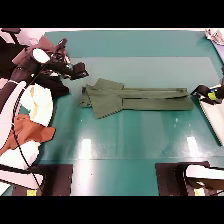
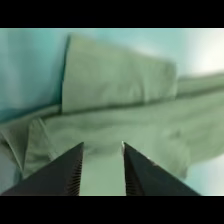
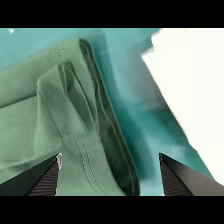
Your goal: Fold the shirts.
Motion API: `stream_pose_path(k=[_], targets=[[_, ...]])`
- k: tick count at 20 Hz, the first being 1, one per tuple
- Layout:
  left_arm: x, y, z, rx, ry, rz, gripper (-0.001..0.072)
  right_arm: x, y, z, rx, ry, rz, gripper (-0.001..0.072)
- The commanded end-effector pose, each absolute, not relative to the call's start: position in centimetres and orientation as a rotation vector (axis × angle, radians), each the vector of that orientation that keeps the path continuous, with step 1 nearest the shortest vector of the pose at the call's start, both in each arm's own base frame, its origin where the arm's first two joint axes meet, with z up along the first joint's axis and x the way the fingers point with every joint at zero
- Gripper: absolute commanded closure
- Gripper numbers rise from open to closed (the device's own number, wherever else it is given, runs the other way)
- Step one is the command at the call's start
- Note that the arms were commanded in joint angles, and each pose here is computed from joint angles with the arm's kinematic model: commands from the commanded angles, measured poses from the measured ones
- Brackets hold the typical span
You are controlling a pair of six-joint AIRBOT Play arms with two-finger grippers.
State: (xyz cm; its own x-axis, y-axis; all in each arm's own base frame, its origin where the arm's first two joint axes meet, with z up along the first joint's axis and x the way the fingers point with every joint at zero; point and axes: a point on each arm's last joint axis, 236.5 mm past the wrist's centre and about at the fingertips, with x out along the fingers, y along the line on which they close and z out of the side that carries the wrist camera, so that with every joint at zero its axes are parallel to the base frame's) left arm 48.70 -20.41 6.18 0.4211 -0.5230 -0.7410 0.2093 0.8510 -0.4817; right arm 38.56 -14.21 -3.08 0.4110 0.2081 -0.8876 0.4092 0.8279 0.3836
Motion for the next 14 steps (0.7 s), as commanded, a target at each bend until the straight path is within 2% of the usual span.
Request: stream_pose_path(k=[1,4,9,14], targets=[[46.6,-23.1,5.5,-0.118,1.077,-0.511,0.0417,37.9,-13.5,-2.2,0.852,1.165,0.084,0.0006],[45.7,-25.7,3.4,0.006,1.102,-0.541,0.0417,39.4,-13.7,-1.7,0.870,1.124,0.150,0.0006],[45.1,-27.9,-0.1,0.047,1.166,-0.569,0.0417,40.8,-11.2,-3.8,0.816,1.191,0.252,0.0006],[44.4,-29.6,-1.6,0.087,1.178,-0.604,0.0418,40.0,-11.1,-8.2,0.637,1.350,0.228,0.0006]])
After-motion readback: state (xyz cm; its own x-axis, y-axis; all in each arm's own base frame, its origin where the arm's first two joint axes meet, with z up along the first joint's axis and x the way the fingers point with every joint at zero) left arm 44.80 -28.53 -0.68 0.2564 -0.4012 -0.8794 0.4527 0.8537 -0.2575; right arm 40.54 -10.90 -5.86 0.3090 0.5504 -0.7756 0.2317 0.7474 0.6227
